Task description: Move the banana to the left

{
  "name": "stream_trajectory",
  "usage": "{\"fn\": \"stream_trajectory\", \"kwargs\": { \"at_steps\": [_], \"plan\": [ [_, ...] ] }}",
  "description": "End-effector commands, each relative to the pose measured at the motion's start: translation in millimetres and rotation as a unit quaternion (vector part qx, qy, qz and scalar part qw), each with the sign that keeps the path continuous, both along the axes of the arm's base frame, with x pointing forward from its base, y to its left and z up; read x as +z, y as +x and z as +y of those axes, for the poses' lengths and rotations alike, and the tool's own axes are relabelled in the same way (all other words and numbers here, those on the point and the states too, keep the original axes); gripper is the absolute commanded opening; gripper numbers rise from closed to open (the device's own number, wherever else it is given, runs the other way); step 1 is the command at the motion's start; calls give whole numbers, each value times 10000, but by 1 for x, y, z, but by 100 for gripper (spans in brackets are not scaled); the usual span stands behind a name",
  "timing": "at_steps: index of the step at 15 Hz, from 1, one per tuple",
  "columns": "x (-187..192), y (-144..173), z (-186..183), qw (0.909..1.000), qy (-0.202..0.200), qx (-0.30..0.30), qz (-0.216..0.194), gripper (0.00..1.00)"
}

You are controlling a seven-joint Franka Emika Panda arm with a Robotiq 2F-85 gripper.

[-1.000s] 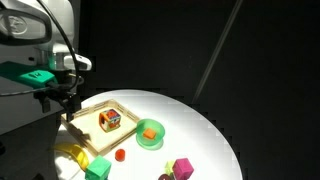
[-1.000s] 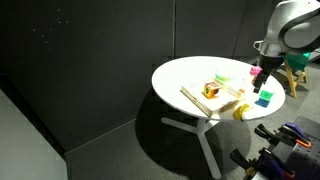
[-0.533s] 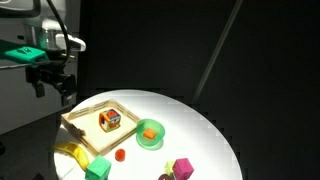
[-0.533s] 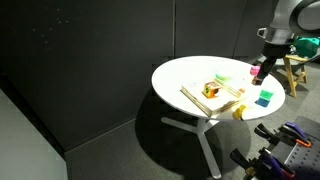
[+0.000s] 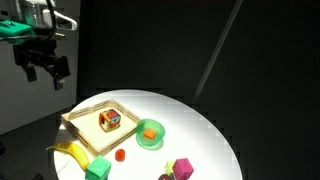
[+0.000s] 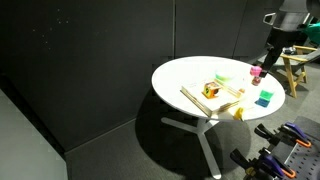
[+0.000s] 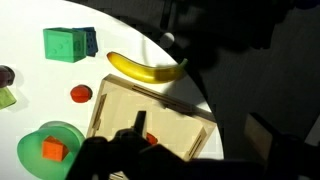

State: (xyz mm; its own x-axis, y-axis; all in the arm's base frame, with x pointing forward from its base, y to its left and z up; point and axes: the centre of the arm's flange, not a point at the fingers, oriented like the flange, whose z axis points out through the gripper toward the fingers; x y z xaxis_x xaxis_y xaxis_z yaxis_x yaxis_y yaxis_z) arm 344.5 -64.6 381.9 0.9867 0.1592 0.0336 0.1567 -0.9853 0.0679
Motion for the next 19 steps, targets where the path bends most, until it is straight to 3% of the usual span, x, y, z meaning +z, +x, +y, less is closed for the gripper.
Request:
{"fn": "stream_trajectory", "kwargs": {
  "at_steps": [1, 9, 19],
  "plan": [
    [24, -15, 8, 9999, 77, -42, -116, 100],
    [50, -26, 10, 9995, 83, -1, -294, 100],
    [45, -21, 6, 9995, 12, 25, -305, 100]
  ]
}}
